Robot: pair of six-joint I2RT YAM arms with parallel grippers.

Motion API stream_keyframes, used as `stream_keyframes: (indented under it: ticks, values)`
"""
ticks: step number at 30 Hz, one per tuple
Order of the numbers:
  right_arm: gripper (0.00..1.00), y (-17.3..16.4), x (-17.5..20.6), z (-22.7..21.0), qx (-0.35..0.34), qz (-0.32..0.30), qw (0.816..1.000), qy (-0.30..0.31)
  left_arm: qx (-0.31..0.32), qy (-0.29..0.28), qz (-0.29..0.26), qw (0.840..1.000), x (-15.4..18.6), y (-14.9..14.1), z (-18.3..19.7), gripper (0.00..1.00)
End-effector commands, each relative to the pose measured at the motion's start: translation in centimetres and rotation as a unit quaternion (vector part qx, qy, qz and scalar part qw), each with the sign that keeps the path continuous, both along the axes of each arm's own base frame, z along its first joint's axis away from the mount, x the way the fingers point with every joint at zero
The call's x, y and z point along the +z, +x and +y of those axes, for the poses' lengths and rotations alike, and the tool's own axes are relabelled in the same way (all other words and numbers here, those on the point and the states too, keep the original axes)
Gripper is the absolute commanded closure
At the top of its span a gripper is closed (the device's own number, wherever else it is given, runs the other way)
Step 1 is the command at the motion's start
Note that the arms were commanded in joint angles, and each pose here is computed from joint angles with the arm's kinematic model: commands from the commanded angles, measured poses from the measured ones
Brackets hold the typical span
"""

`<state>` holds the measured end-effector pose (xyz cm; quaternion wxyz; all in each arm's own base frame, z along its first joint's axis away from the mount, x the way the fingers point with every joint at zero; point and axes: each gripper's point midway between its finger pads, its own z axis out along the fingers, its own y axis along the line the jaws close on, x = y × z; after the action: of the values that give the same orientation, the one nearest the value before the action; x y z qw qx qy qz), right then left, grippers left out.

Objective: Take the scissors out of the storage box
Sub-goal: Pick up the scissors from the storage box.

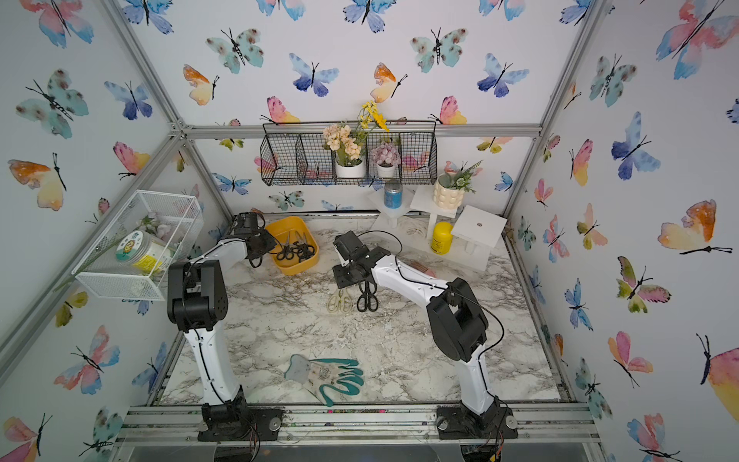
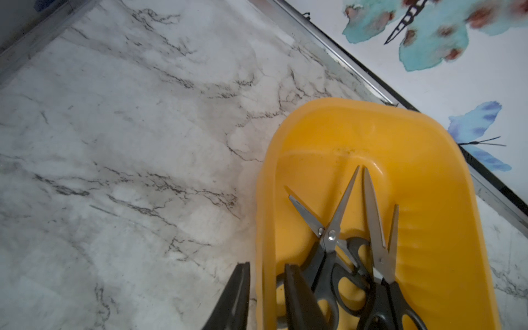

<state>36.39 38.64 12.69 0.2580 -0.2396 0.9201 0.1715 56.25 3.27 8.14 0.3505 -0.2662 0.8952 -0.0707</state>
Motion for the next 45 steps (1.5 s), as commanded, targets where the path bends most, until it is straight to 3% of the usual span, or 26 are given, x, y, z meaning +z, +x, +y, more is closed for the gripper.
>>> stream_keyframes:
  ticks: [1,6,12,25,45]
  values:
    - [0.51,0.3,-0.5,-0.2,0.002,-0.005,1.000,-0.019,-0.033,0.022,-0.043,0.998,5.4,-0.5,-1.2,0.72]
    - [0.50,0.6,-0.5,0.0,0.006,-0.008,1.000,-0.015,-0.084,0.042,-0.062,0.994,8.1,-1.3,-4.4,0.72]
    - [0.50,0.6,-0.6,-0.2,0.008,-0.005,1.000,-0.016,-0.144,0.043,-0.012,0.989,4.5,-1.4,-8.7,0.71]
    - [0.50,0.5,-0.9,-1.3,0.004,-0.002,1.000,-0.023,-0.180,0.017,0.047,0.982,-1.3,-0.1,-10.2,0.76]
    - [0.49,0.6,-2.0,-0.7,0.013,0.013,1.000,-0.021,-0.214,0.016,0.077,0.974,-4.4,-1.2,-11.6,0.76]
